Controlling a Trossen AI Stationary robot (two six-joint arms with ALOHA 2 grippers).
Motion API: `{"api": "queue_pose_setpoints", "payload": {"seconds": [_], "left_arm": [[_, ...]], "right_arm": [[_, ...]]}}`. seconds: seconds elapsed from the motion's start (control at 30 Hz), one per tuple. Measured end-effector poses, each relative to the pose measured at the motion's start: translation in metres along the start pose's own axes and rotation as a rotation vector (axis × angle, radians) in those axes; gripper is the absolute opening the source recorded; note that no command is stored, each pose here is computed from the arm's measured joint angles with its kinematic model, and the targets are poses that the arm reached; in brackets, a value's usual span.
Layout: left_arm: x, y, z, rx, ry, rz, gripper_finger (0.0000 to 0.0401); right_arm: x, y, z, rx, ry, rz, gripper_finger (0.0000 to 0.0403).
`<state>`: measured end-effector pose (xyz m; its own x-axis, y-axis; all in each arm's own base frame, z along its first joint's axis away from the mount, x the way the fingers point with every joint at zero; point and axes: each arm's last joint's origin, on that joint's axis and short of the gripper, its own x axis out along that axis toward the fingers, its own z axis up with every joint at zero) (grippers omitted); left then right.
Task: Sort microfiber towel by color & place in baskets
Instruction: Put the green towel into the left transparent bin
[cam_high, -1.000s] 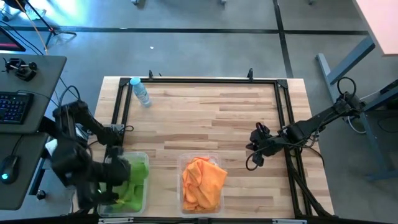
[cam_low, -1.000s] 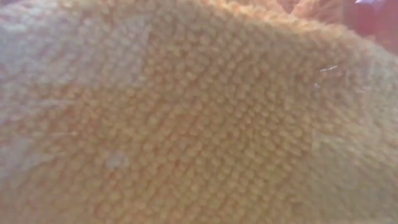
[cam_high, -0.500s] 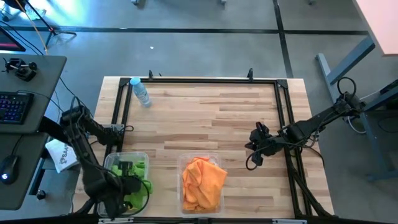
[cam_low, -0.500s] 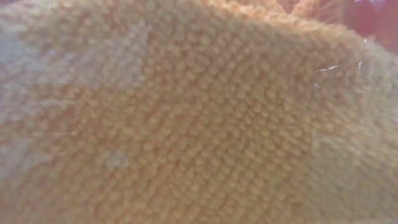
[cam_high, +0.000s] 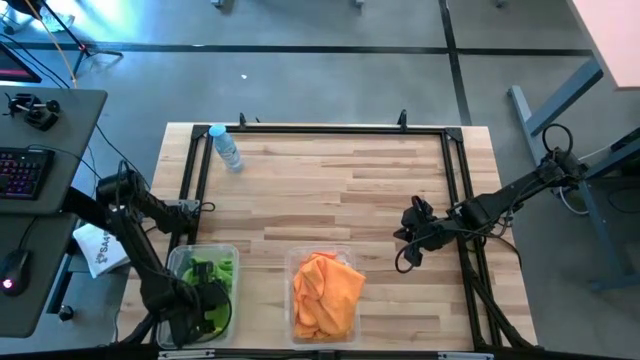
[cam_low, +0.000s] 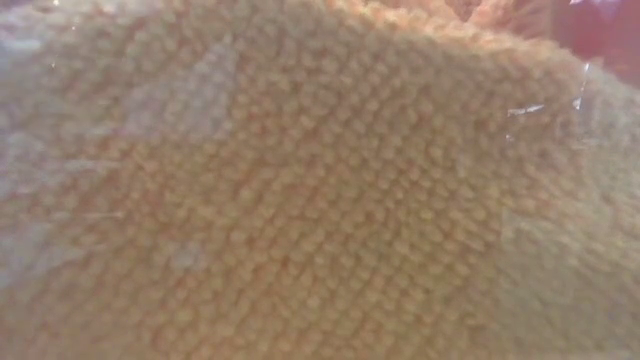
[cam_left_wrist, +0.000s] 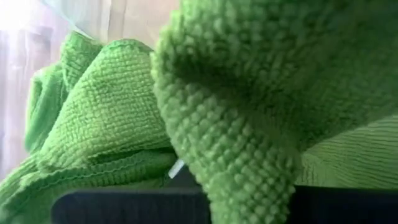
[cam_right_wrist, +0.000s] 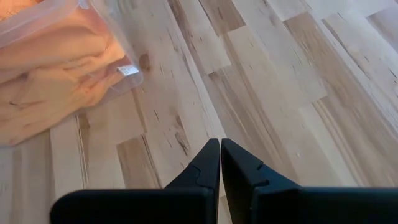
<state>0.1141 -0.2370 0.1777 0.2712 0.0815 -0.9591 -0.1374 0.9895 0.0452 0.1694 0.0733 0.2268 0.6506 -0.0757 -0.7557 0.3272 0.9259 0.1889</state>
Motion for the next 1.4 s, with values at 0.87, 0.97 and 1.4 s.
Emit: {"api": "queue_pose_setpoints", "payload": {"seconds": [0.87,0.97,1.4], "left_arm": [[0.002,0.018,-0.005,-0.065,-0.048,-0.042,0.0067],[-0.012,0.025,-0.003,-0.083,-0.052,-0.084,0.0084],[-0.08,0.071,0.001,-0.177,-0.017,-0.423,0.0104]], "right_arm": [[0.0,-0.003,0.003,0.109,-0.098,-0.095,0.0011],[0.0,-0.003,0.003,0.13,-0.119,-0.113,0.0011],[-0.001,-0.005,0.004,0.166,-0.163,-0.148,0.0011]]}}
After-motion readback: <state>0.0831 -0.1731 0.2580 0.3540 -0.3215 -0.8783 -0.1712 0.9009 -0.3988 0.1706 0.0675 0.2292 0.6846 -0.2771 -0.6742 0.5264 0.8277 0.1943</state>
